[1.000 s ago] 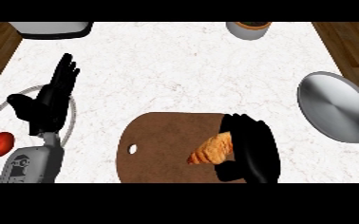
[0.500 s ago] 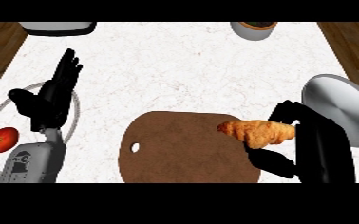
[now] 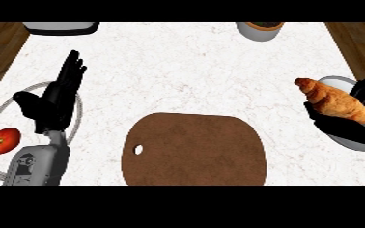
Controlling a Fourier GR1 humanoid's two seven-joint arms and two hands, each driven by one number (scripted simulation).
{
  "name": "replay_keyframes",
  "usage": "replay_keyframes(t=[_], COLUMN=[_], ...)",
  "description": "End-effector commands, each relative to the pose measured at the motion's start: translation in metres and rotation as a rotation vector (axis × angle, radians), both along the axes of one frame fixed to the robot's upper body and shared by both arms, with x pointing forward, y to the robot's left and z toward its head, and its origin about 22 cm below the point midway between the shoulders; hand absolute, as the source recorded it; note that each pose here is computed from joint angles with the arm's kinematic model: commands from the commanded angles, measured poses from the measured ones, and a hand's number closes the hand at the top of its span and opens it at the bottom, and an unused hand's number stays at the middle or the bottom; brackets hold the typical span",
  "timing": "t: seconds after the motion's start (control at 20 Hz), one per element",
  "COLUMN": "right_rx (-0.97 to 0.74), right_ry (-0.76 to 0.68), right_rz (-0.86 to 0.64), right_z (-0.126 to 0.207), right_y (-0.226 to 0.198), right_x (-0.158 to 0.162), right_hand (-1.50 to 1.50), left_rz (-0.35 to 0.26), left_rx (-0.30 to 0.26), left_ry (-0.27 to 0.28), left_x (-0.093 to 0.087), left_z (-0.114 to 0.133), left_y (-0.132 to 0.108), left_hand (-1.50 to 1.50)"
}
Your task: Pick the croissant from the cutting board and place it in the pan
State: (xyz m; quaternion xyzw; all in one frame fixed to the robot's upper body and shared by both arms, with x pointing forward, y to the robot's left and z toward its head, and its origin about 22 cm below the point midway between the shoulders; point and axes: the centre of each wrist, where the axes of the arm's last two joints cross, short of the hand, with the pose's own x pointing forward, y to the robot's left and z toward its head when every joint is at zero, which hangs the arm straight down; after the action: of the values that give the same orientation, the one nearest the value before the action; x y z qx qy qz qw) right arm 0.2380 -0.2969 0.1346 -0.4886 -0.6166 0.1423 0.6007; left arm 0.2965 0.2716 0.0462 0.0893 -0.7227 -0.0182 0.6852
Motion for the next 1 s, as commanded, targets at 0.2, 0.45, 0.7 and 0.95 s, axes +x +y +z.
replay_keyframes(t=[0.2,0.45,0.7,0.95], right_rx=[-0.102,-0.191,-0.159,0.044], right_ry=[0.025,0.043,0.042,-0.018], right_rz=[-0.130,-0.200,-0.222,-0.193], right_z=[-0.039,-0.067,-0.084,-0.106], right_y=[-0.111,-0.164,-0.203,-0.193], right_x=[0.036,0.044,0.047,0.061], right_hand=[1.50,1.50,1.50,1.50], left_rz=[-0.019,-0.029,-0.037,-0.025], left_rx=[0.012,-0.021,0.000,0.000], left_ry=[0.017,0.002,-0.009,-0.017], left_x=[0.006,0.007,0.011,0.009], left_z=[0.010,-0.001,0.010,-0.007], left_y=[-0.006,-0.003,-0.014,-0.019], left_hand=[0.00,0.00,0.00,0.00])
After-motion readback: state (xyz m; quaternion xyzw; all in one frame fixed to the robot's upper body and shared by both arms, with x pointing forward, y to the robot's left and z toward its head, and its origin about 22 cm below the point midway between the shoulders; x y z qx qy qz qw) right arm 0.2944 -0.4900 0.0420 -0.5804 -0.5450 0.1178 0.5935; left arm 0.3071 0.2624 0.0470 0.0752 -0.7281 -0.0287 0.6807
